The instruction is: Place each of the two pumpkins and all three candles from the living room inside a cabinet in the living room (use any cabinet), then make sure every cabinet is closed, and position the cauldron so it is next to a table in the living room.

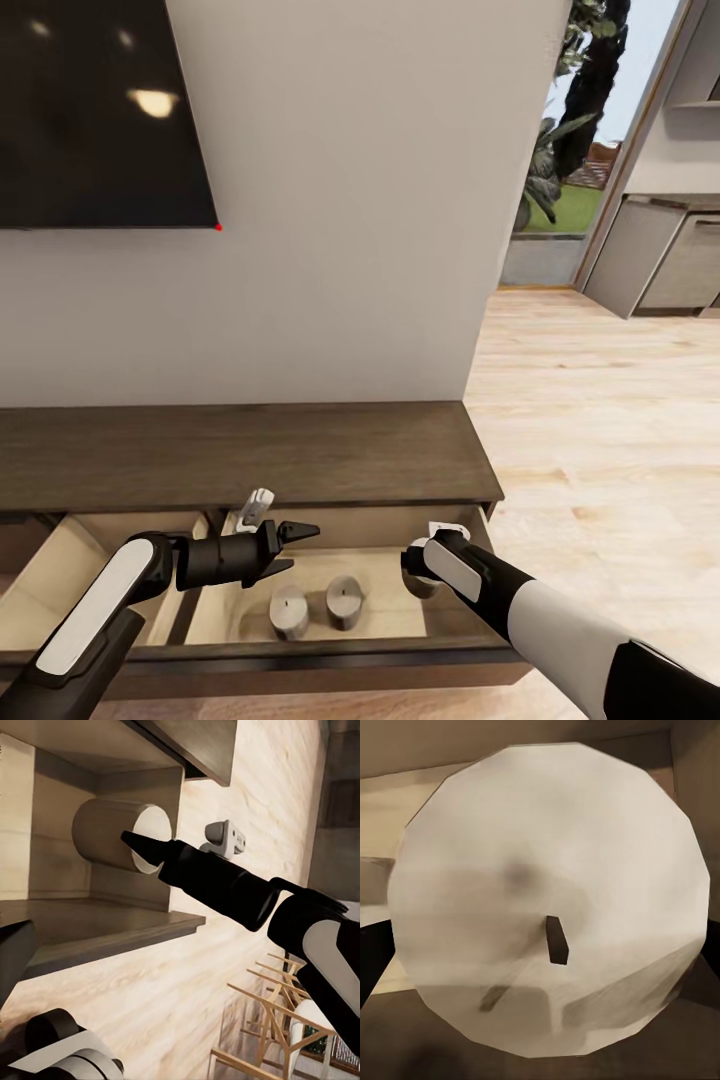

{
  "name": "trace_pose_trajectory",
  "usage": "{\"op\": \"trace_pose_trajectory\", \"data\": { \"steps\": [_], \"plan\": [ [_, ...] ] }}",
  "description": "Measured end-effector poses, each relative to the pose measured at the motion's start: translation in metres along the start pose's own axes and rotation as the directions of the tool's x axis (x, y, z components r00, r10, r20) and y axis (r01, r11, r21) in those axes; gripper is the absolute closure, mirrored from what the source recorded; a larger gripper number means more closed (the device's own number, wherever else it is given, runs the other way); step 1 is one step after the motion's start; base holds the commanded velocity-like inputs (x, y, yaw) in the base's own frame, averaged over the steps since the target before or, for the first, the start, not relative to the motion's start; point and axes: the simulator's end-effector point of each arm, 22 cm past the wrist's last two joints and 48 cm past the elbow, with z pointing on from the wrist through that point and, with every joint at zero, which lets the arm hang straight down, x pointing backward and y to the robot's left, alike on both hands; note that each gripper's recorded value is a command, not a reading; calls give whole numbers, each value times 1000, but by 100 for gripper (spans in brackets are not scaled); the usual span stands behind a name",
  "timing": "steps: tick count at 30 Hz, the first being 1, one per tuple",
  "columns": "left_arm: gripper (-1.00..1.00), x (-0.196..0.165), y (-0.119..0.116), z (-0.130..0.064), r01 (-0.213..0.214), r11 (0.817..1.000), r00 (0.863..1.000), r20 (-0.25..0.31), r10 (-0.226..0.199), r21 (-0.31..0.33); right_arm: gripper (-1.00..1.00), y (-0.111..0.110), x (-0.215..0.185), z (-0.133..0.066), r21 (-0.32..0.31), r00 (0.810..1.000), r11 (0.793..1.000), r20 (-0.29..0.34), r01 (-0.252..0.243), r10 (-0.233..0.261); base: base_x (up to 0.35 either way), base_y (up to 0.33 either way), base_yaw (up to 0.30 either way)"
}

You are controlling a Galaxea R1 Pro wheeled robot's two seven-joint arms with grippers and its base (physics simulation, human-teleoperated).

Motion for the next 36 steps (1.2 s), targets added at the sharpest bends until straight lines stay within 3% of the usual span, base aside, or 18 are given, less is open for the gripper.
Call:
{"op": "trace_pose_trajectory", "data": {
  "steps": [36],
  "plan": [
    [-100, 22, 62, 31, -2, 1000, 1000, 0, 2, 3, 100, -2, 32, 61, -3, 999, 1000, 33, -15, 15, 0, 0, 0]
  ]
}}
